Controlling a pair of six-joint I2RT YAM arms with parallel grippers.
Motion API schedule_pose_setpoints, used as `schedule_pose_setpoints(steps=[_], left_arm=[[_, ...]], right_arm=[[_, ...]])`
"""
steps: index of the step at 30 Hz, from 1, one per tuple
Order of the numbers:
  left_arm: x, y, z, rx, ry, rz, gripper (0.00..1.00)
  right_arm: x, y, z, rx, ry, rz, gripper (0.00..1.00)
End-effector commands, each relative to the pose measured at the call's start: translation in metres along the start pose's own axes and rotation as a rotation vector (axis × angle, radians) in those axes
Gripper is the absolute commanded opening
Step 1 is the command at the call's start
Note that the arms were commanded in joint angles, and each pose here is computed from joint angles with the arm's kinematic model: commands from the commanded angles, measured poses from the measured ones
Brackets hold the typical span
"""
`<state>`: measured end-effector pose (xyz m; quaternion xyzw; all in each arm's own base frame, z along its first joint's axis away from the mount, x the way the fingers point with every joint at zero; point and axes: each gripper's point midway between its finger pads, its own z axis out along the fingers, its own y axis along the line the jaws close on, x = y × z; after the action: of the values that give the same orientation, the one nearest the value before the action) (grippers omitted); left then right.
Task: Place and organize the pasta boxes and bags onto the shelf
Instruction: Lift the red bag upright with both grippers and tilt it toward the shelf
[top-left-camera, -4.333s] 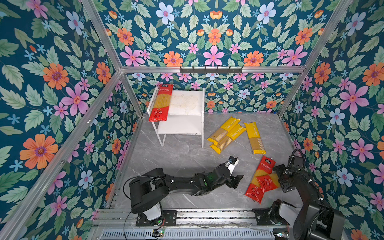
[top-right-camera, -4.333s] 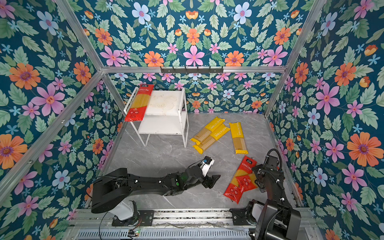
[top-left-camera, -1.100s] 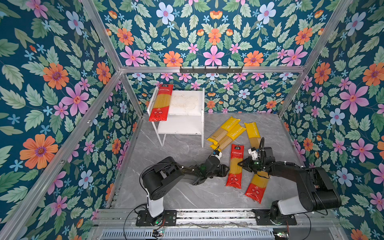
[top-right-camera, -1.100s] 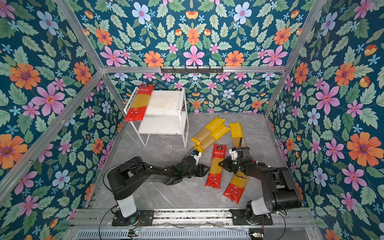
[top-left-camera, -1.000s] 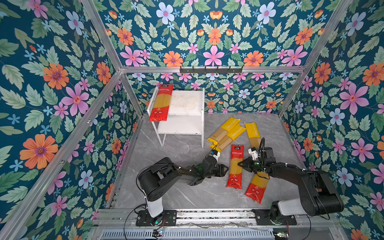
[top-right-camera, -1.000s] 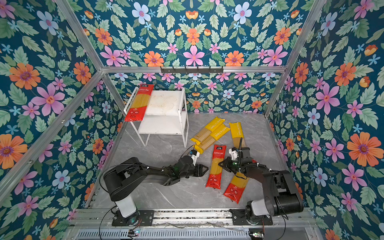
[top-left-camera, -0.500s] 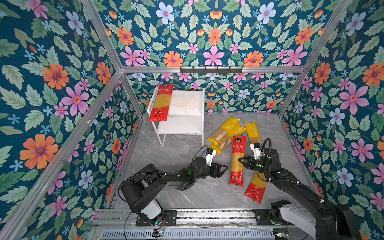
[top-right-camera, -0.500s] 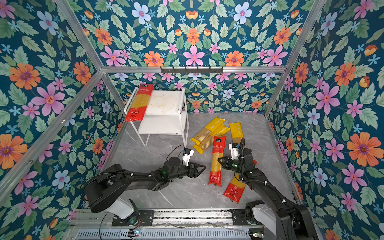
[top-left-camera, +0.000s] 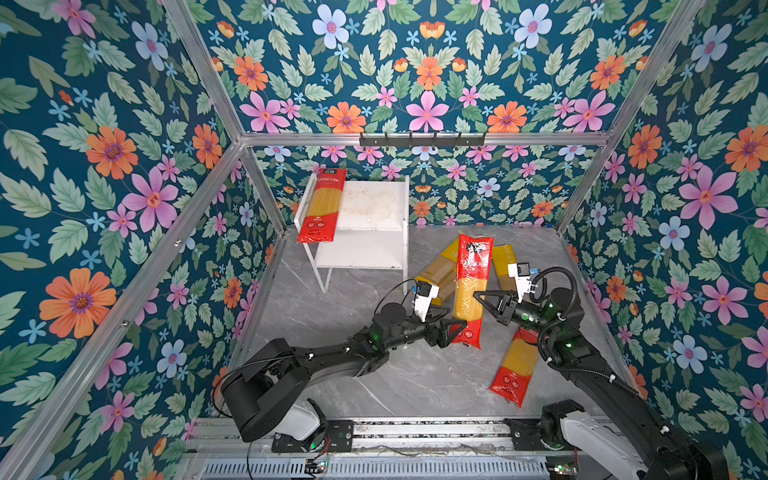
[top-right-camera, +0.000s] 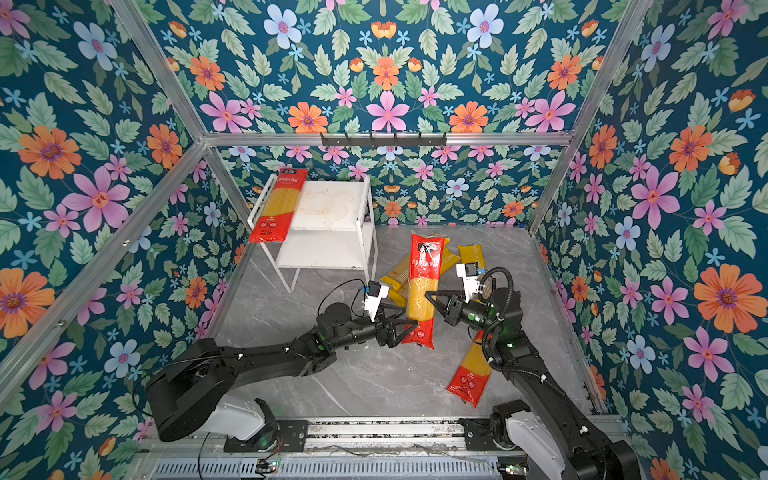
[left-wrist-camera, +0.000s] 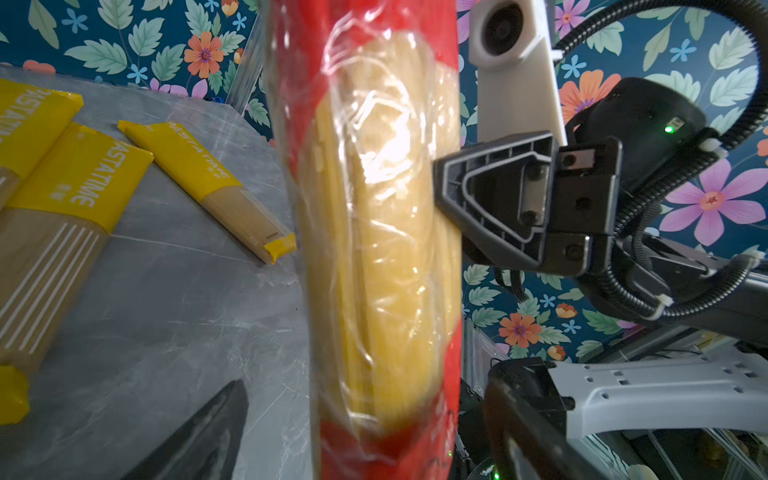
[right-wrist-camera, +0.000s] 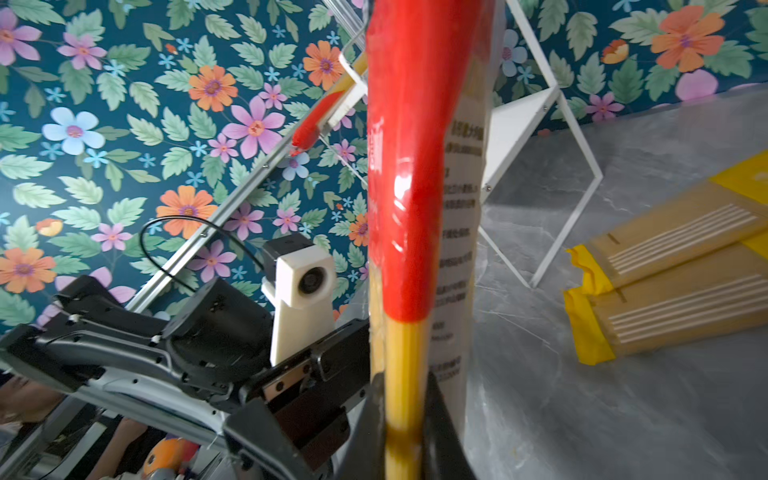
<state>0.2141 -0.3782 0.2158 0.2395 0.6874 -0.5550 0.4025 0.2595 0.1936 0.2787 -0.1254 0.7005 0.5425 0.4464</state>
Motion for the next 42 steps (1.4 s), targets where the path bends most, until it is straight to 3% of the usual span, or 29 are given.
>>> schedule_pose_setpoints(steps=[1, 10, 14, 22, 25, 29, 37, 42], left_arm=[[-0.007, -0.010, 0.000, 0.052, -0.011, 0.031, 0.90], [-0.023, -0.027, 0.004, 0.172, -0.049, -0.011, 0.73], [-0.024, -0.029, 0.002, 0.176, -0.046, -0.008, 0.54], [-0.024, -0.026, -0.001, 0.157, -0.035, -0.004, 0.34], [-0.026, -0.030, -0.002, 0.169, -0.037, -0.003, 0.28], [-0.028, -0.035, -0.005, 0.189, -0.041, -0.002, 0.24], [-0.026, -0.046, -0.004, 0.239, -0.015, -0.013, 0.22], [-0.029, -0.051, -0.009, 0.254, -0.020, -0.005, 0.20]], right_arm=[[-0.026, 0.046, -0.003, -0.169, -0.068, -0.125, 0.00], [-0.027, 0.048, -0.001, -0.217, -0.081, -0.068, 0.00], [-0.022, 0.043, 0.002, -0.211, -0.057, -0.029, 0.00], [-0.010, 0.024, 0.008, -0.152, -0.005, 0.035, 0.26], [-0.003, 0.015, 0.011, -0.125, 0.023, 0.058, 0.41], [0.002, 0.007, 0.016, -0.102, 0.075, 0.089, 0.54], [0.006, 0.011, 0.025, -0.152, 0.166, 0.104, 0.56], [0.008, -0.013, 0.025, -0.015, 0.181, 0.085, 0.59]])
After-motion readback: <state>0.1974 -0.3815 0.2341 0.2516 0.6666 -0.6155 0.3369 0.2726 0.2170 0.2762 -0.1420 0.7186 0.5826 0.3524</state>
